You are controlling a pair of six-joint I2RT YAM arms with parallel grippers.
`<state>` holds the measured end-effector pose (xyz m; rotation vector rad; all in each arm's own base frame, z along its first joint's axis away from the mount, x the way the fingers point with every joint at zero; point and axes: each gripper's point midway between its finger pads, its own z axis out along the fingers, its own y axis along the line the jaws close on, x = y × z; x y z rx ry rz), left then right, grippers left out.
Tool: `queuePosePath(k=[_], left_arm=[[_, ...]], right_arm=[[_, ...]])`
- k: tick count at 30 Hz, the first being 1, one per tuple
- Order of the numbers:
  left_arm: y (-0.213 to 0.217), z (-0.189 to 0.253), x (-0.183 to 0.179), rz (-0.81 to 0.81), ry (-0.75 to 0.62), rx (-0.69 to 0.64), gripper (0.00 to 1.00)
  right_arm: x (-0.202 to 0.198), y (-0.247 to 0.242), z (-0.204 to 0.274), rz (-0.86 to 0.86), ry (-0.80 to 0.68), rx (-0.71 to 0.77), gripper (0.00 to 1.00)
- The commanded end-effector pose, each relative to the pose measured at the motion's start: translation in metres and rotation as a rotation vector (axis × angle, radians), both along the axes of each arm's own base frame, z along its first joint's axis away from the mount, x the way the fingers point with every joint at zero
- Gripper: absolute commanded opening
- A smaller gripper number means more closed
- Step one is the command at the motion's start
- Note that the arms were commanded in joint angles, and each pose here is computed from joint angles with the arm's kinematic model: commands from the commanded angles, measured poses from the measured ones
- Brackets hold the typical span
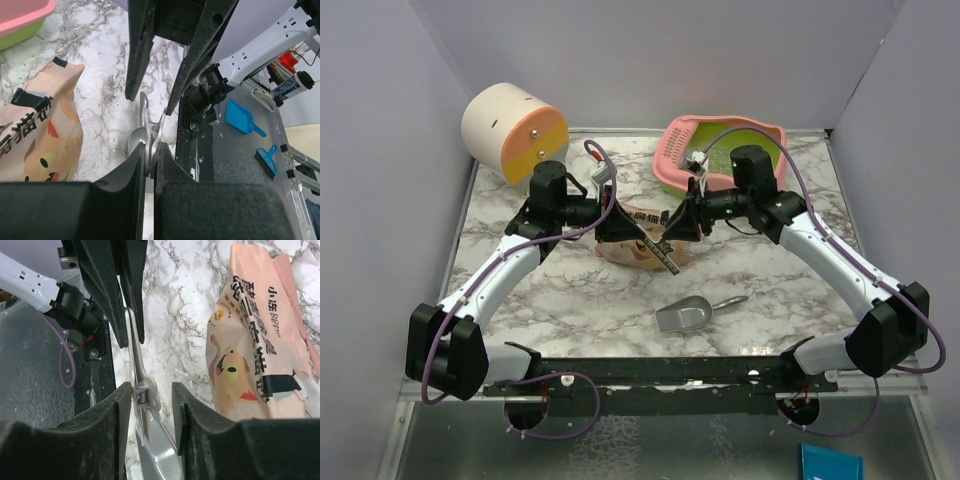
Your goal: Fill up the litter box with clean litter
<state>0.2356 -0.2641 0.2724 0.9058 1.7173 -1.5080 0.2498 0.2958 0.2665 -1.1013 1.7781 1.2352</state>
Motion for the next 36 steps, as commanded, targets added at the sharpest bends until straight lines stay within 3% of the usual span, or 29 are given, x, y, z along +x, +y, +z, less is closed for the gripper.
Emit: queuePosePath(k=[1,8,11,15,20,24,26,29,34,36], left_arm=[[0.001,0.01,-0.013,-0.065,-0.057,-0.036,0.0],[0.002,0.023,-0.013,-0.068,-0.082,-0.054,0.0],[0.001,0.026,-0.012,-0.07,-0.086,-0.061,0.0],[0.001,0.031,-0.012,-0.071,-0.095,-0.074,0.0],[0.001,0.034,-0.013,-0.071,-0.103,-0.079,0.0],[0.001,0.031,-0.013,-0.067,-0.101,-0.075,0.0],[0.002,0.029,-0.011,-0.053,-0.106,-0.064,0.0],[0.005,0.018,0.008,0.06,-0.134,0.003,0.25],[0.031,0.006,0.065,0.397,-0.252,0.192,0.42],[0.051,0.003,0.089,0.553,-0.289,0.28,0.53]], right_arm=[[-0.013,-0.001,0.006,0.051,-0.044,0.028,0.4],[-0.027,-0.002,0.005,0.121,-0.031,0.049,0.47],[-0.031,-0.002,0.007,0.126,-0.034,0.064,0.61],[-0.031,0.0,0.003,0.137,-0.025,0.071,0.61],[-0.028,0.003,-0.001,0.144,-0.004,0.072,0.45],[-0.023,0.004,-0.001,0.125,-0.003,0.073,0.02],[-0.017,0.004,-0.002,0.086,-0.002,0.063,0.01],[-0.009,0.003,-0.002,0.038,-0.015,0.042,0.01],[0.029,-0.012,-0.008,-0.179,-0.066,-0.087,0.01],[0.052,-0.024,-0.01,-0.289,-0.126,-0.168,0.01]])
